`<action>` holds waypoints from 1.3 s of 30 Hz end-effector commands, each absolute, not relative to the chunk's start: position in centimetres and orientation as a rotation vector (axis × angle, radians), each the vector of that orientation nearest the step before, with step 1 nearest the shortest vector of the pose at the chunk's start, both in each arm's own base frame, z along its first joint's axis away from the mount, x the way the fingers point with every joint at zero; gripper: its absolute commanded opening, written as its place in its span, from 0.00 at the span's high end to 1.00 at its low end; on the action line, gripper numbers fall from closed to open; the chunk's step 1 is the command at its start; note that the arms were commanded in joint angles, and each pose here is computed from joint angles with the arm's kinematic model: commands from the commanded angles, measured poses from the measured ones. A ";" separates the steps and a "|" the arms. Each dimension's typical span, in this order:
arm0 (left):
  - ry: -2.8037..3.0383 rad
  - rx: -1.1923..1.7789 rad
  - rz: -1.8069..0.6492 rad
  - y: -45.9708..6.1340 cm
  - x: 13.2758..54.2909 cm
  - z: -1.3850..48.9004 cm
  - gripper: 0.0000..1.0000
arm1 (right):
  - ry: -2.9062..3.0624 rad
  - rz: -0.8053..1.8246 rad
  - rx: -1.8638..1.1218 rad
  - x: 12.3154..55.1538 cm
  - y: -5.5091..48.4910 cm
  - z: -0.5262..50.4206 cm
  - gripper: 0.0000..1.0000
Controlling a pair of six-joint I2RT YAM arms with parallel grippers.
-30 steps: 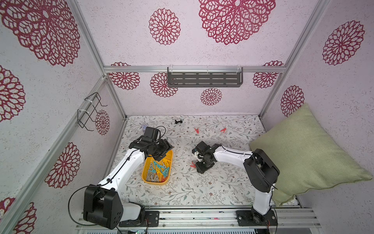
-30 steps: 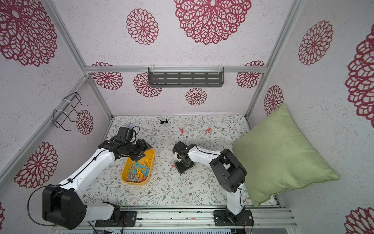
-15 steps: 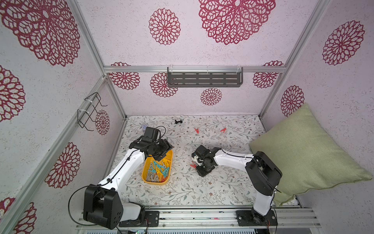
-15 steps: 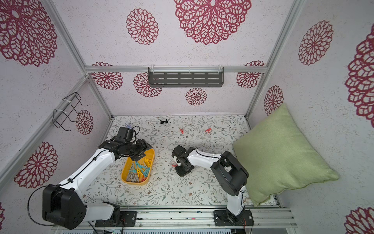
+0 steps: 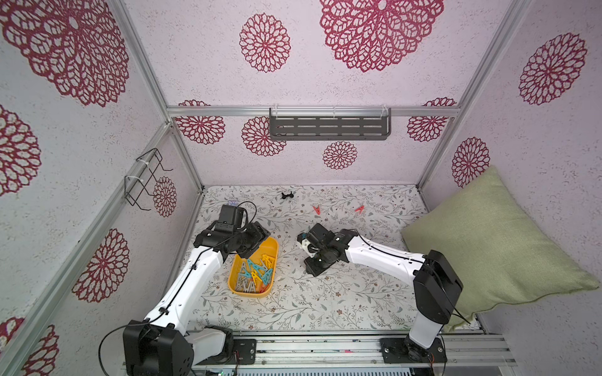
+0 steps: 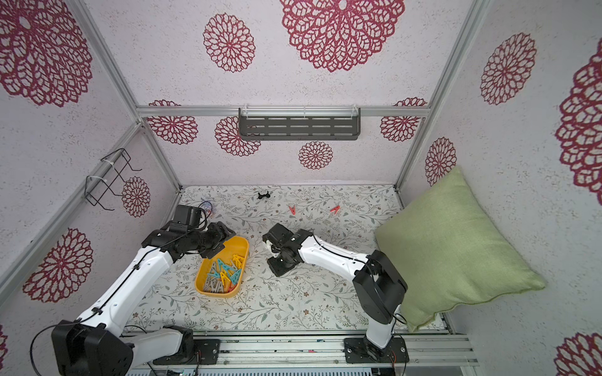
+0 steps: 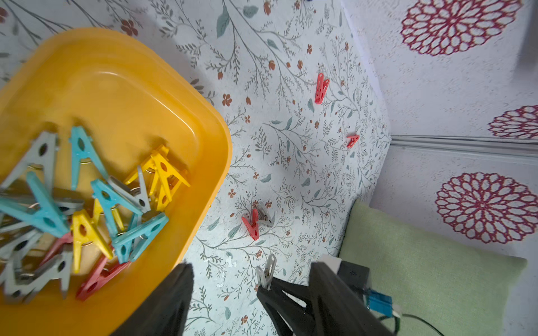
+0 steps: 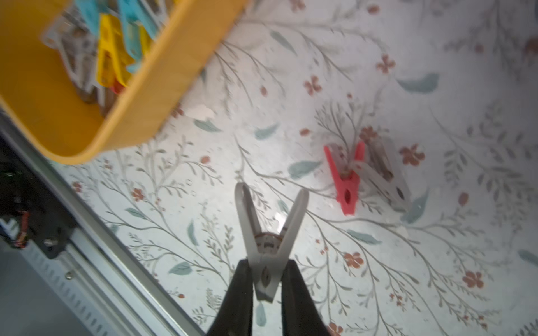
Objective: Put the clothespins into the storage box
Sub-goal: Place the clothespin in the storage box.
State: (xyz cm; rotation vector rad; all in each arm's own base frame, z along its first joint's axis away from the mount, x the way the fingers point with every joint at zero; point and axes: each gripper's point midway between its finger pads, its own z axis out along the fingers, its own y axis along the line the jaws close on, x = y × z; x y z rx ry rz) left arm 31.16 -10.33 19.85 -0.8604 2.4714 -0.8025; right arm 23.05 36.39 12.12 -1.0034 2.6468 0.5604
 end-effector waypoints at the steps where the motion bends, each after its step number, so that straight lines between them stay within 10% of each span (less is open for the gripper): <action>1: 2.478 -0.905 -0.734 -7.8 29.0 19.5 0.29 | 2.634 0.656 -1.030 22.6 40.1 13.5 0.86; 10: 2.422 -1.022 -0.709 -4.8 25.0 19.4 0.28 | 2.580 0.925 -1.035 24.5 50.3 15.0 0.83; 18: 2.402 -1.042 -0.724 -4.8 24.3 19.7 0.27 | 2.549 0.901 -1.045 26.9 53.4 16.6 0.54; 39: 2.486 -0.924 -0.837 -9.9 29.5 18.3 0.28 | 2.630 0.560 -0.836 28.8 37.2 14.6 0.37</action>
